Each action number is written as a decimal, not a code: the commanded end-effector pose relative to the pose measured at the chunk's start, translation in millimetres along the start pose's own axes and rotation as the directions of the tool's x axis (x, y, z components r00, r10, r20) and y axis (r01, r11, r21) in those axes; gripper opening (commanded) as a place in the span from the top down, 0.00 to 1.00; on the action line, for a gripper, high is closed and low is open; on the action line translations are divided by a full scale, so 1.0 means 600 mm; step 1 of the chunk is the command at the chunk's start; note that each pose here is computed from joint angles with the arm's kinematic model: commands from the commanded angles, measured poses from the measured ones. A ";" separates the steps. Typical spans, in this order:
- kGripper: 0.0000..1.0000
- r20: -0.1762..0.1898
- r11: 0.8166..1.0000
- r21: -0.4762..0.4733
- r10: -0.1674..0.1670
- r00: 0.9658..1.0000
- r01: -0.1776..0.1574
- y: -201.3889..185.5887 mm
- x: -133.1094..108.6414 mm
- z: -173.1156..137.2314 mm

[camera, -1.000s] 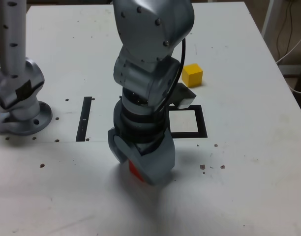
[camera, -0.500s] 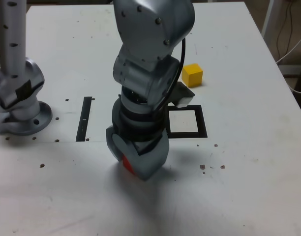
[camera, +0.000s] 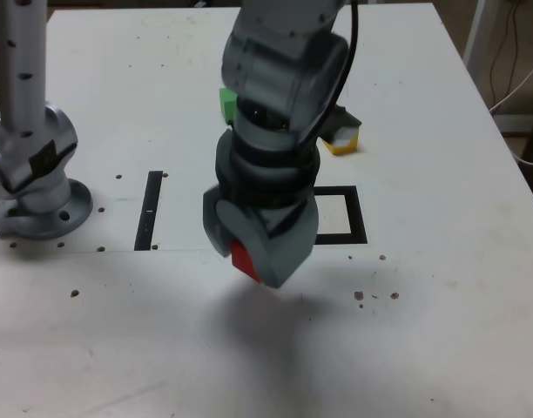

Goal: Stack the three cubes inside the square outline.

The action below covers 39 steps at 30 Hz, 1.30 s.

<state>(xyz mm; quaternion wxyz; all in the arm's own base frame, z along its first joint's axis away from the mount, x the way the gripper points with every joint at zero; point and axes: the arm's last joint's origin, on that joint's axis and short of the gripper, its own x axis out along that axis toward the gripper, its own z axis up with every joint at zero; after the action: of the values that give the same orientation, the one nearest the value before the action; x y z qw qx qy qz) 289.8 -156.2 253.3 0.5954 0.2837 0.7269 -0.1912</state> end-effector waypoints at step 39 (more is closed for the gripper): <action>0.62 0.053 0.839 -0.525 -0.138 0.989 0.145 0.219 0.028 -0.017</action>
<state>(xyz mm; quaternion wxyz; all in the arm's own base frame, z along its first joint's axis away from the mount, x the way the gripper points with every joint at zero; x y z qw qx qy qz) 361.6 -48.0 252.5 0.6409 0.0557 0.7649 -0.0325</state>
